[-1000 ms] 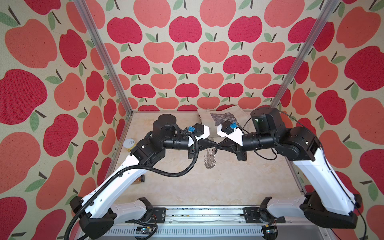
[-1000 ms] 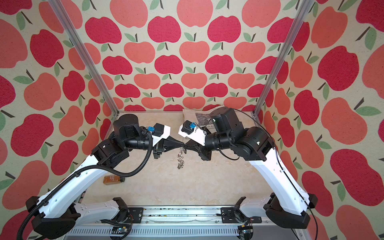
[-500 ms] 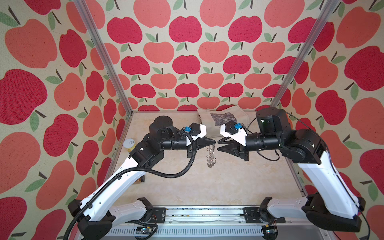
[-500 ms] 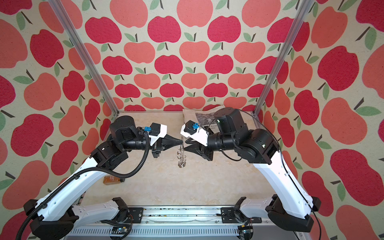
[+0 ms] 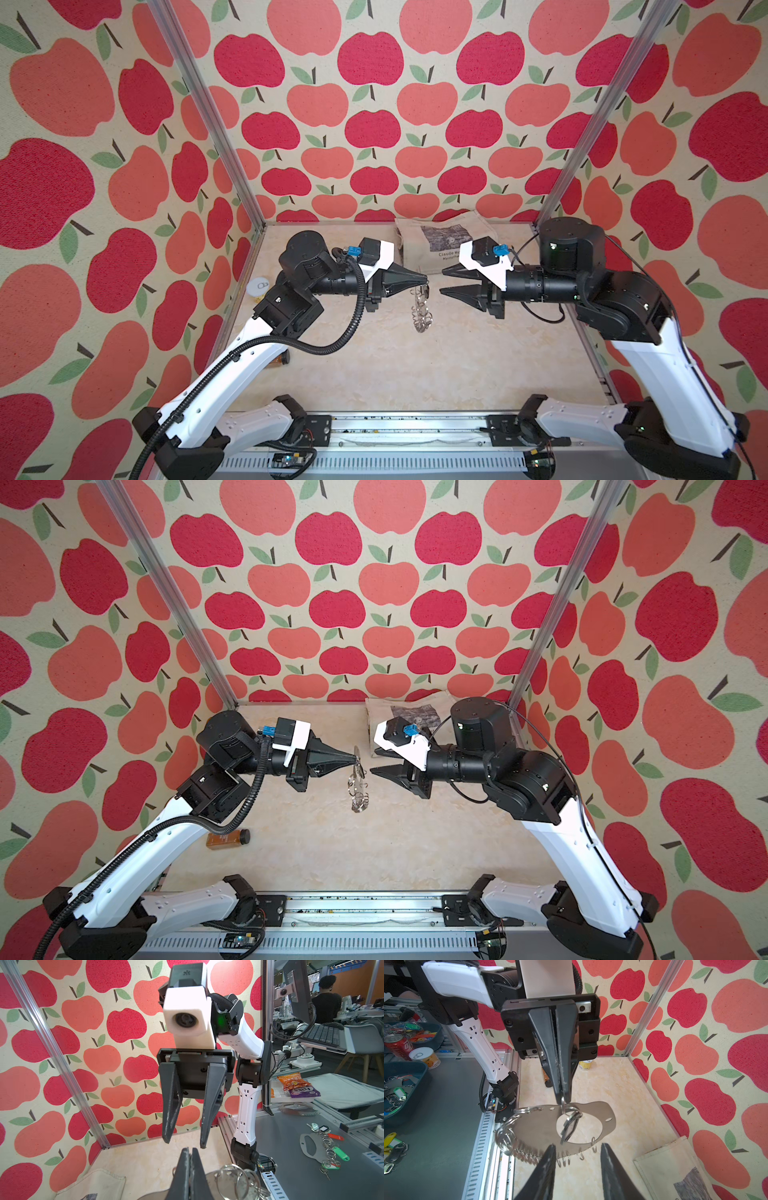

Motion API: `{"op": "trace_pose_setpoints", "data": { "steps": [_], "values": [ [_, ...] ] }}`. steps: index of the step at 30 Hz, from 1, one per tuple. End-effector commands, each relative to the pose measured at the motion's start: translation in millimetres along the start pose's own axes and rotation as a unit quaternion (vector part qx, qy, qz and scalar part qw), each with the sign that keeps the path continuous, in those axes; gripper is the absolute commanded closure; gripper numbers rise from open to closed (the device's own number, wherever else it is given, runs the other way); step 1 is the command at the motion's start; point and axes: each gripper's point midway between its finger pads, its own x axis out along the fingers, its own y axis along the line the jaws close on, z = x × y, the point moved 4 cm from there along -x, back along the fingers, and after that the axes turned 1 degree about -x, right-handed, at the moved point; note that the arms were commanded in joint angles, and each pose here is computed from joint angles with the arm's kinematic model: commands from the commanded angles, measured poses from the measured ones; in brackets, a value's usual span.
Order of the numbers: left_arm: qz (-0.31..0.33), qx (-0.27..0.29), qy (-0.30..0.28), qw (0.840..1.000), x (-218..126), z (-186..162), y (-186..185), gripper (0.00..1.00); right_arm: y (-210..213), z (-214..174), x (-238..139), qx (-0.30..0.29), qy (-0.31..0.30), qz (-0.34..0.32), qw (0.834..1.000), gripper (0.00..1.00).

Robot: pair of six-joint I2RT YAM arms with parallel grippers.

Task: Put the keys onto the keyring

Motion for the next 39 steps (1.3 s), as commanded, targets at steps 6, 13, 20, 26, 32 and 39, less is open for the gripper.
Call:
{"op": "trace_pose_setpoints", "data": {
  "steps": [6, 13, 20, 26, 32, 39],
  "values": [
    [-0.045, 0.016, -0.030, 0.998, -4, 26, -14, 1.00, 10, 20, 2, -0.004, -0.053, 0.066, 0.996, 0.62],
    [-0.050, 0.017, -0.033, 0.998, -5, 29, -16, 1.00, 16, 14, 9, 0.003, -0.045, 0.106, 0.993, 0.69],
    [-0.050, 0.015, -0.034, 0.998, -5, 28, -16, 1.00, 16, 10, 14, 0.005, -0.039, 0.114, 0.993, 0.70],
    [-0.049, 0.015, -0.036, 0.998, -5, 30, -16, 1.00, 18, 4, 20, 0.007, -0.028, 0.120, 0.992, 0.73],
    [-0.047, 0.017, -0.037, 0.998, -6, 31, -15, 1.00, 20, 3, 20, 0.006, -0.027, 0.124, 0.992, 0.79],
    [-0.037, 0.022, -0.039, 0.998, -6, 33, -14, 1.00, 24, 3, 18, 0.005, -0.029, 0.127, 0.991, 0.95]
  ]
}}
